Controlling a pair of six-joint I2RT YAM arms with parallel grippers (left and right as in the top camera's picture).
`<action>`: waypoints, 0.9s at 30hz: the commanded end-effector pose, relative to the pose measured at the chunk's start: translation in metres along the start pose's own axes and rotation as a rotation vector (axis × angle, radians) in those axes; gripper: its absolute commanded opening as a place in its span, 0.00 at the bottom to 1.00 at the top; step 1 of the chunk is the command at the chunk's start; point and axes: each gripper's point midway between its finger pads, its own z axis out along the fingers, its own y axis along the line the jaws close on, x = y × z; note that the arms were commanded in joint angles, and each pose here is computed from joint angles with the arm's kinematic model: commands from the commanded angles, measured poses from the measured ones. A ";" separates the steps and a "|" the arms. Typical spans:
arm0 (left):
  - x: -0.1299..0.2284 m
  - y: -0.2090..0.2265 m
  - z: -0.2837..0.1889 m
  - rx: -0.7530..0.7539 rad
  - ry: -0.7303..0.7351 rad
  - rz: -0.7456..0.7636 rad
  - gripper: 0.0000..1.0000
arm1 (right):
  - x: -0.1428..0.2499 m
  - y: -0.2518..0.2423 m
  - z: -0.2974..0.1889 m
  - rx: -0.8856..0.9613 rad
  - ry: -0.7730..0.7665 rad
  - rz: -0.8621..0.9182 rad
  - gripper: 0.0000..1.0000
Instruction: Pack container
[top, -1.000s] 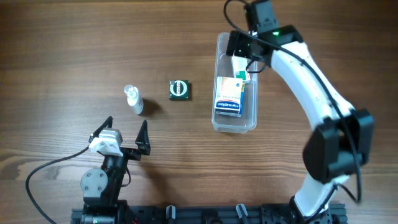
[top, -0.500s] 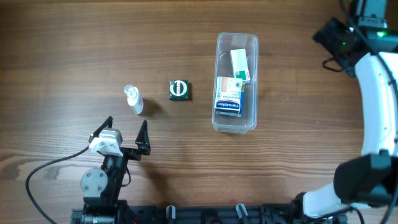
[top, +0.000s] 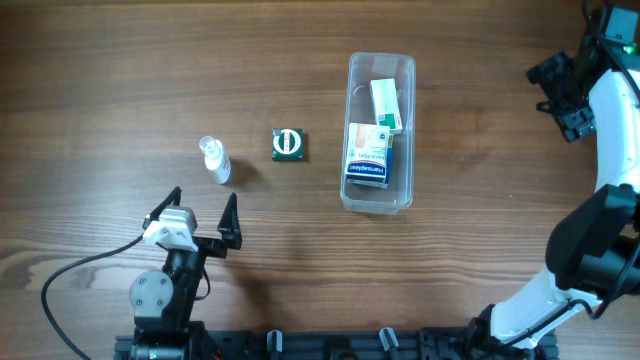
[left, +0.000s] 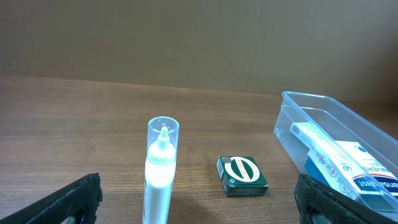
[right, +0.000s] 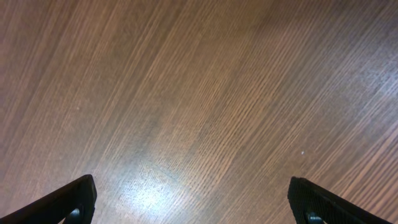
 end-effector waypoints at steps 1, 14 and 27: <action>0.002 0.001 0.000 -0.003 0.005 0.018 1.00 | 0.004 0.002 0.005 -0.004 0.019 0.016 1.00; -0.036 -0.061 -0.013 0.345 -0.143 0.080 1.00 | 0.003 0.003 0.005 -0.007 0.017 0.017 1.00; -0.138 -0.090 -0.022 0.401 -0.020 0.238 1.00 | 0.003 0.003 0.005 -0.007 0.017 0.017 1.00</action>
